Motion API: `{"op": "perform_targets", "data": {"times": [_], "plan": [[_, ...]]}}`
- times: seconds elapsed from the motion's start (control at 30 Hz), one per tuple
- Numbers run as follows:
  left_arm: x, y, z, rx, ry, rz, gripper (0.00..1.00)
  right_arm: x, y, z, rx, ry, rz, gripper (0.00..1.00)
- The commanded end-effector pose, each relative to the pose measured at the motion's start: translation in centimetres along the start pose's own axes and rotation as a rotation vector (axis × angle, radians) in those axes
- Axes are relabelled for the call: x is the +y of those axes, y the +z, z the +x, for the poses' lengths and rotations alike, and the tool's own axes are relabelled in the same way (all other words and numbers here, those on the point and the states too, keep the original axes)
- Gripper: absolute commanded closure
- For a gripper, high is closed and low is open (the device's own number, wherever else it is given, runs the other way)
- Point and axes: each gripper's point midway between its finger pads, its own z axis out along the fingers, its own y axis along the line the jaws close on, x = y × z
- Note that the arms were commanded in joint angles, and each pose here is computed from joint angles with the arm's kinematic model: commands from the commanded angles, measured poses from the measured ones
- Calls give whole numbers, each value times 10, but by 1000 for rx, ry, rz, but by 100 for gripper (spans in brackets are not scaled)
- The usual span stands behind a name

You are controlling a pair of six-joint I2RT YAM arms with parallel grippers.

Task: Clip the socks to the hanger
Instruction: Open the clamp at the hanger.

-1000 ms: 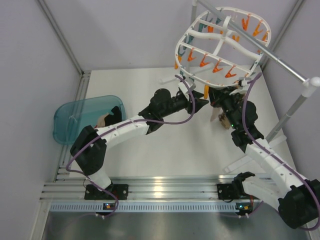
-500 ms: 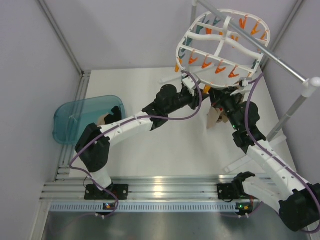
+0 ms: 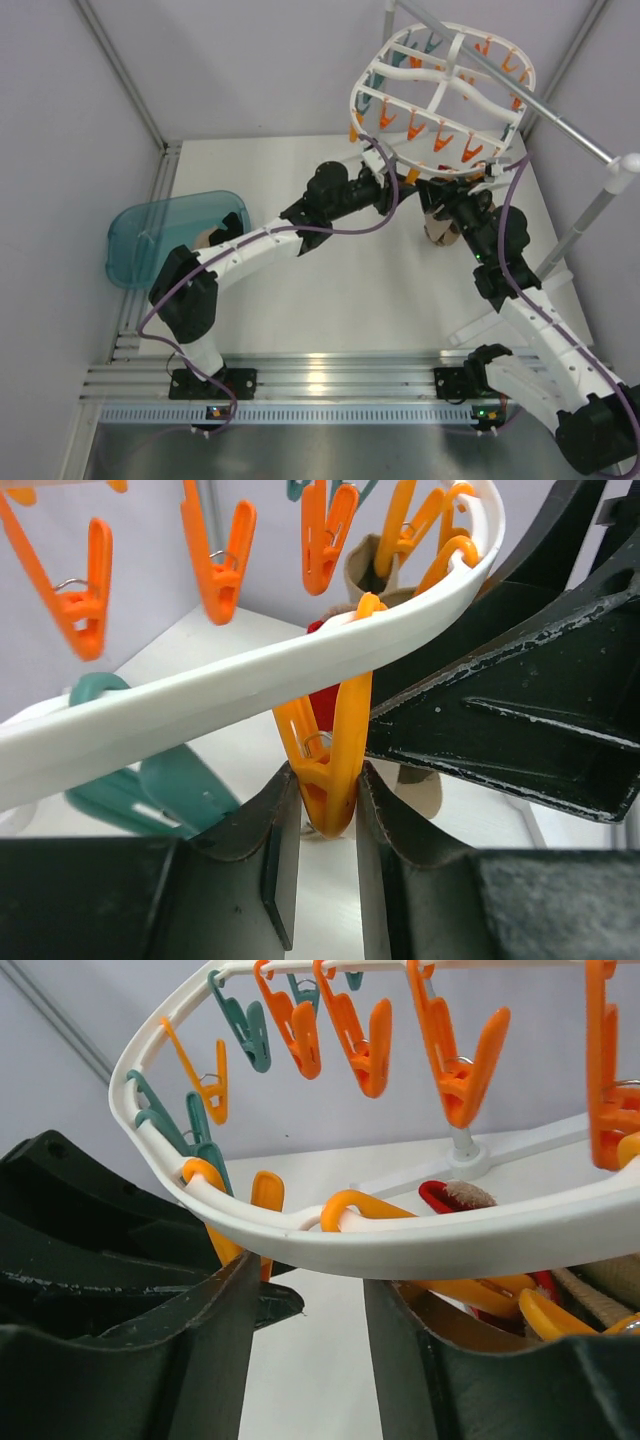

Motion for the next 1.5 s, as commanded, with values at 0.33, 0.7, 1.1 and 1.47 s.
{"op": "perform_targets", "data": {"times": [0.33,0.7,1.1,1.47], "plan": [[-25,-11,-10,44,-246,249,100,16,-7,-19,-1,-62,-137,61],[-49,-17,-12,45,-295,423,100,34,-9,-25,-8,-11,-223,53],[-58,-21,-19,26,-393,506,100,49,1,-30,-44,132,-304,53],[-33,-18,-14,23,-473,490,100,41,-20,-24,-15,14,-292,54]]}}
